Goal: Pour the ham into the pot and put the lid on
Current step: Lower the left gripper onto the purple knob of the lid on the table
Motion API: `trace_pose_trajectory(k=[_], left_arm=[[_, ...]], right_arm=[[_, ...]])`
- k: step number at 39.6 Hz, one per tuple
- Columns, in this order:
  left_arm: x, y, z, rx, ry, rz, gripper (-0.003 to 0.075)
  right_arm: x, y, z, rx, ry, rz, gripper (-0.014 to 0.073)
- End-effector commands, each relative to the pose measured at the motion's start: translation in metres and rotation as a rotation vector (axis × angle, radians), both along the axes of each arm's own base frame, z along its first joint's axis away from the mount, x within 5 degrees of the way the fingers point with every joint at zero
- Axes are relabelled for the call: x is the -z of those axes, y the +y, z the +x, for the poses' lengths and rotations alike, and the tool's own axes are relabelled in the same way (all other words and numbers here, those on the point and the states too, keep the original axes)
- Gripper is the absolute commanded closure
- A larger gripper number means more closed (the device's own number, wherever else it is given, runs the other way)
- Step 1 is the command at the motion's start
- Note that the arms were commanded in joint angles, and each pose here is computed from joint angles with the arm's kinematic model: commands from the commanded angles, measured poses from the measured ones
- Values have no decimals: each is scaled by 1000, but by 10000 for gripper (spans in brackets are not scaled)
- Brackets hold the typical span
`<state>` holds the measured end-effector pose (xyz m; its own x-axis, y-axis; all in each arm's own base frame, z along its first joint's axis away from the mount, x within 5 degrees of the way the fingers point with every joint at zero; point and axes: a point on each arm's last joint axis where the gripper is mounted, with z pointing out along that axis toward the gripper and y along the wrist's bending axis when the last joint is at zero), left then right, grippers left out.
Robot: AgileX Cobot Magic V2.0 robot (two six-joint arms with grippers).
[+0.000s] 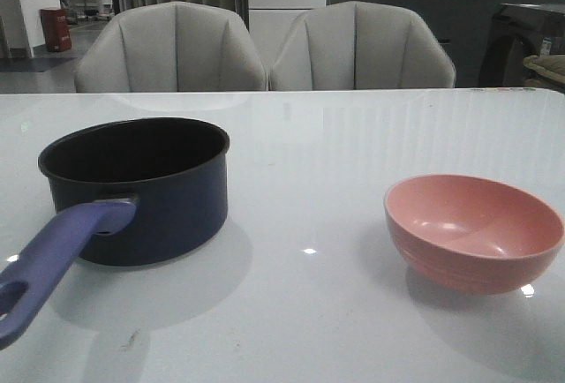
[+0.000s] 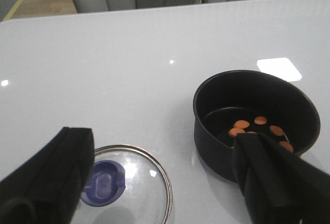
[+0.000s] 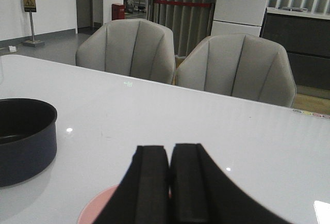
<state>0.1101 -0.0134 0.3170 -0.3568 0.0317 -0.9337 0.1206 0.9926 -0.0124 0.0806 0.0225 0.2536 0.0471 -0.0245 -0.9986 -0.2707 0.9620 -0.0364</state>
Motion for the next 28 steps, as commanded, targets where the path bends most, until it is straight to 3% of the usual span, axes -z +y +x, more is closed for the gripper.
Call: trace_pose_trajectory(k=[1, 18, 28], left_arm=[[-20, 1, 12, -36, -7, -60, 122], [-24, -4, 72, -74, 327, -79, 121], [-7, -4, 116, -90, 505, -8, 76]], right_arm=[[-15, -3, 1, 32, -89, 18, 442], [-15, -3, 1, 32, -89, 18, 442], [-15, -3, 1, 32, -89, 18, 442]])
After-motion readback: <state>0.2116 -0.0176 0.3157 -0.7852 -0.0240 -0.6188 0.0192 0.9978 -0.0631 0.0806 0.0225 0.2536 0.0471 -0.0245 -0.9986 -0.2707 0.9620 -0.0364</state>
